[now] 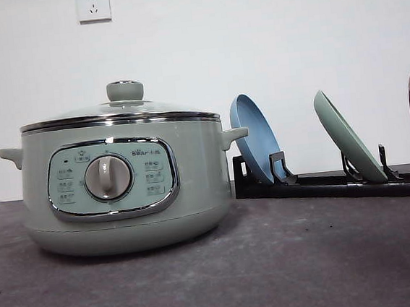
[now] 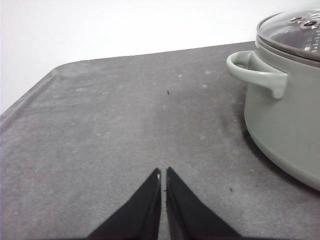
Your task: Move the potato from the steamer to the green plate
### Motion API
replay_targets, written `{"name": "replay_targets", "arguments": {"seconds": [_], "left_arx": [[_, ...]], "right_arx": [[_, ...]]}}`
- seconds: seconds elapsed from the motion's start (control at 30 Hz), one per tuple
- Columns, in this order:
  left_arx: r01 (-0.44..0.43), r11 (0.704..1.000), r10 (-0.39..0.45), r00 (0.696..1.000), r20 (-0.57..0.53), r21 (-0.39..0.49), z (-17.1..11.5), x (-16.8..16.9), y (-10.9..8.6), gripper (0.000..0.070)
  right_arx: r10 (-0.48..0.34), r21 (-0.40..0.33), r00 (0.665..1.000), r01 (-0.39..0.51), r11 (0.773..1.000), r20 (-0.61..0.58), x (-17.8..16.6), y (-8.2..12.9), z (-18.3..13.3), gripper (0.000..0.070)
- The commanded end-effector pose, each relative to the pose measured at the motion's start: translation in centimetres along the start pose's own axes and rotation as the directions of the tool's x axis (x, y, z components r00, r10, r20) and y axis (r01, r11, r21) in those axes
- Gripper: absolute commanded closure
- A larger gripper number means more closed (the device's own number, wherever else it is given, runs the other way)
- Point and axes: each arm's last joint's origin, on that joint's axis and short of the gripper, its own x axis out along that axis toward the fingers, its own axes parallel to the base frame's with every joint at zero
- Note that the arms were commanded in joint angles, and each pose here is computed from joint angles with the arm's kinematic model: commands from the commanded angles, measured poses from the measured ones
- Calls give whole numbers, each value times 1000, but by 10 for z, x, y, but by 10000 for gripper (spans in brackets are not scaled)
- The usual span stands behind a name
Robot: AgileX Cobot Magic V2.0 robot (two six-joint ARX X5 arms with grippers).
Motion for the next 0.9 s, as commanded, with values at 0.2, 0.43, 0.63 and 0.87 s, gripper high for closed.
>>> {"name": "replay_targets", "arguments": {"seconds": [0.2,0.43,0.63,0.87], "left_arx": [[12,946,-4,1000,24,-325,-3,2,0,690],[23,877,-1,999,44,-479,3,0,0,690],[53,842,6,994,107,-537,24,-7,3,690],[119,832,-18,982,188,-542,63,-23,6,690]], "right_arx": [[26,177,1000,-27,984,7,0,1,0,700],[39,240,999,-42,970,15,-1,1,3,700],[59,238,995,-77,968,81,-8,4,24,700],[71,220,976,-117,969,206,-27,8,64,700]]}}
